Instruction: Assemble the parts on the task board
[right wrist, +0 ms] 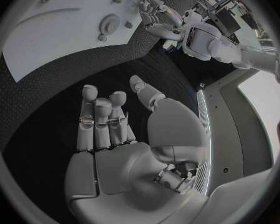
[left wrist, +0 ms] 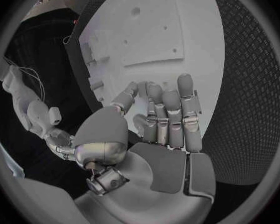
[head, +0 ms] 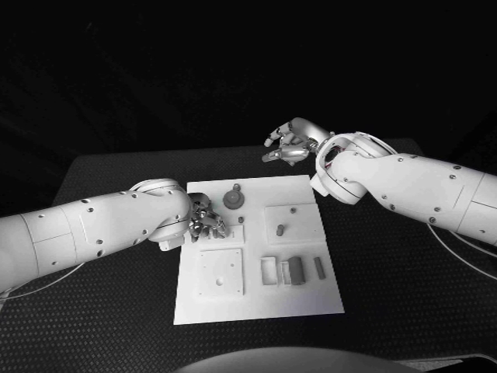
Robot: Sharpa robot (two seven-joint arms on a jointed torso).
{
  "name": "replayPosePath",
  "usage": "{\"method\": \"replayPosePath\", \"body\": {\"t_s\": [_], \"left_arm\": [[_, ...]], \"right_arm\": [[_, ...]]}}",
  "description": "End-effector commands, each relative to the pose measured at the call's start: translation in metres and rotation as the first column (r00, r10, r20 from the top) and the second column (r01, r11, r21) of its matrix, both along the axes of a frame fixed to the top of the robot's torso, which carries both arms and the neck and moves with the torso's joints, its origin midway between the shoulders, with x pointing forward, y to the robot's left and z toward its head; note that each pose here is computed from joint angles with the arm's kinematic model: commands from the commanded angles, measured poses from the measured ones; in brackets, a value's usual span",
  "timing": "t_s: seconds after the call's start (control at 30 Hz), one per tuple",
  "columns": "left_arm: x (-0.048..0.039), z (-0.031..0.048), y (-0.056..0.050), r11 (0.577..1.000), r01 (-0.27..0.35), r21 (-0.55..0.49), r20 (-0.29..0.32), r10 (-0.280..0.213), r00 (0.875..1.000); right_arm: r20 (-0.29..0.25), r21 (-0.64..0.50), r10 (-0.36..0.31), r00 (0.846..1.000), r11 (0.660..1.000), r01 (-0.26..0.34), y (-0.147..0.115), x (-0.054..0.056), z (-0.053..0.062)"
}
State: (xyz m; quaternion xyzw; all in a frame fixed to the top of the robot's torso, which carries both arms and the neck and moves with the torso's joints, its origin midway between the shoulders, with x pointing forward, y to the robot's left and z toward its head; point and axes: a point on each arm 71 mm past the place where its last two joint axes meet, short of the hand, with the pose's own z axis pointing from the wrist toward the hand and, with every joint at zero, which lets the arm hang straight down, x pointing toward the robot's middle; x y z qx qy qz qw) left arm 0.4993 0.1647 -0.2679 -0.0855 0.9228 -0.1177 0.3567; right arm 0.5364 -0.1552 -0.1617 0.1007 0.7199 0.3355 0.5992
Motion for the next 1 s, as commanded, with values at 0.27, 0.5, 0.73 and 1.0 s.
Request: {"method": "replayPosePath", "body": {"t_s": [0.27,0.5,0.73,1.0], "left_arm": [[0.0003,0.0006,-0.0017,1.0,-0.008,-0.015,0.009,0.009,1.0],[0.0003,0.0005,-0.0012,1.0,-0.01,-0.019,0.012,0.01,1.0],[-0.0001,0.0005,-0.0023,1.0,-0.006,-0.022,0.013,0.007,1.0],[-0.0001,0.0004,-0.0012,1.0,-0.011,-0.028,0.016,0.011,1.0]], "right_arm": [[-0.008,-0.002,0.014,1.0,1.0,-0.014,0.0019,-0.0002,-0.0004],[-0.008,-0.002,0.015,1.0,1.0,-0.015,0.0017,0.0001,-0.0006],[-0.008,-0.003,0.016,1.0,1.0,-0.016,0.0018,0.0002,-0.0007],[-0.008,-0.003,0.015,1.0,1.0,-0.015,0.0017,0.0003,-0.0007]]}}
